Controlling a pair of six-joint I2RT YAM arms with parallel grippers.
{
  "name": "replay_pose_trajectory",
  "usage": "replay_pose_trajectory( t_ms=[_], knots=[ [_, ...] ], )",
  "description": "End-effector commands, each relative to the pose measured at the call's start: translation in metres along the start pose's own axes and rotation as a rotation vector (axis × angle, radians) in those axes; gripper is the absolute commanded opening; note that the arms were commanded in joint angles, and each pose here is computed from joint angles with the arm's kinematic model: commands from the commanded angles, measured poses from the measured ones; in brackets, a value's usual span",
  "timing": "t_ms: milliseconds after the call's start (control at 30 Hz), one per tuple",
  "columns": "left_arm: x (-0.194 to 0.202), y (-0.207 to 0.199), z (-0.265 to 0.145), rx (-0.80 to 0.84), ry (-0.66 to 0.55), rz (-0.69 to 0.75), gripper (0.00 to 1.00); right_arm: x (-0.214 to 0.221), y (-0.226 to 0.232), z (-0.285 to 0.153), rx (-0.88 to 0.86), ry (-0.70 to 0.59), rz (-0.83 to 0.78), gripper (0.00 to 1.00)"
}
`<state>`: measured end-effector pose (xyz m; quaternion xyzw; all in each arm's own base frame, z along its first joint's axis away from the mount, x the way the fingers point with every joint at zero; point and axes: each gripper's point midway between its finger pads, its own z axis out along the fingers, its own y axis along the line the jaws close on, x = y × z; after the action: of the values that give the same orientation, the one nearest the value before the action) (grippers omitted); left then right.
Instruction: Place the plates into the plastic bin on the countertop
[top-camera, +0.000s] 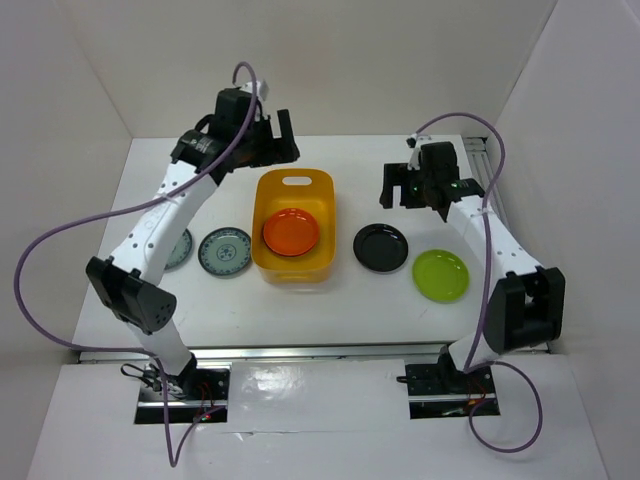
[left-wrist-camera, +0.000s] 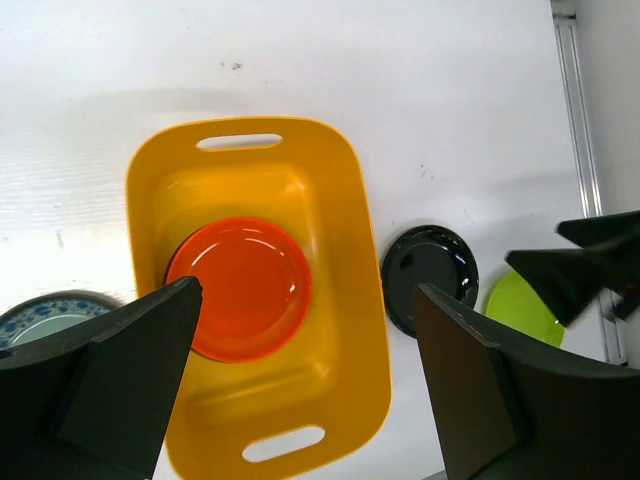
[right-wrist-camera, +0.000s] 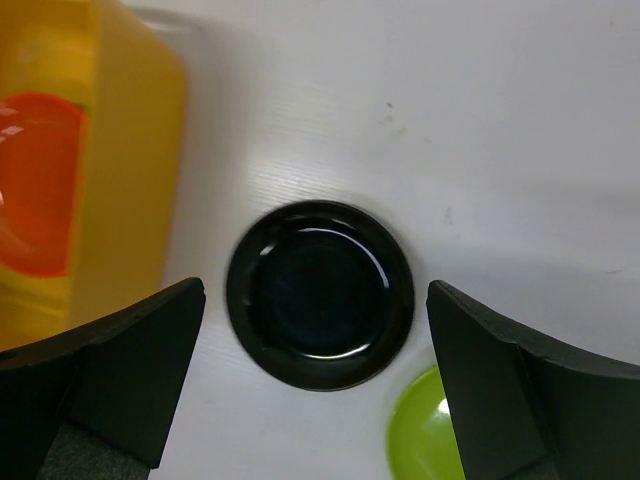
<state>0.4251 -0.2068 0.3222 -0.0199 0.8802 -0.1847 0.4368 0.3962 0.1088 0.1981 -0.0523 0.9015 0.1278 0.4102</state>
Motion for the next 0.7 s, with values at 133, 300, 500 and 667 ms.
replay_pose_trajectory(
  t_ms=[133, 300, 500, 667],
  knots=[
    [-0.023, 0.035, -0.06, -0.023, -0.047, -0.081, 1.0, 0.029, -0.041, 0.055, 0.042, 0.117, -0.1, 0.97],
    [-0.008, 0.082, -0.069, -0.124, -0.019, -0.154, 1.0, 0.069, -0.065, 0.082, -0.026, 0.266, 0.022, 0.94],
    [0.011, 0.117, -0.076, -0.161, 0.003, -0.202, 1.0, 0.101, -0.07, 0.089, -0.016, 0.316, 0.034, 0.94],
    [0.019, 0.113, -0.073, -0.117, 0.029, -0.22, 1.0, 0.12, -0.069, 0.098, 0.003, 0.375, 0.034, 0.84]
  ],
)
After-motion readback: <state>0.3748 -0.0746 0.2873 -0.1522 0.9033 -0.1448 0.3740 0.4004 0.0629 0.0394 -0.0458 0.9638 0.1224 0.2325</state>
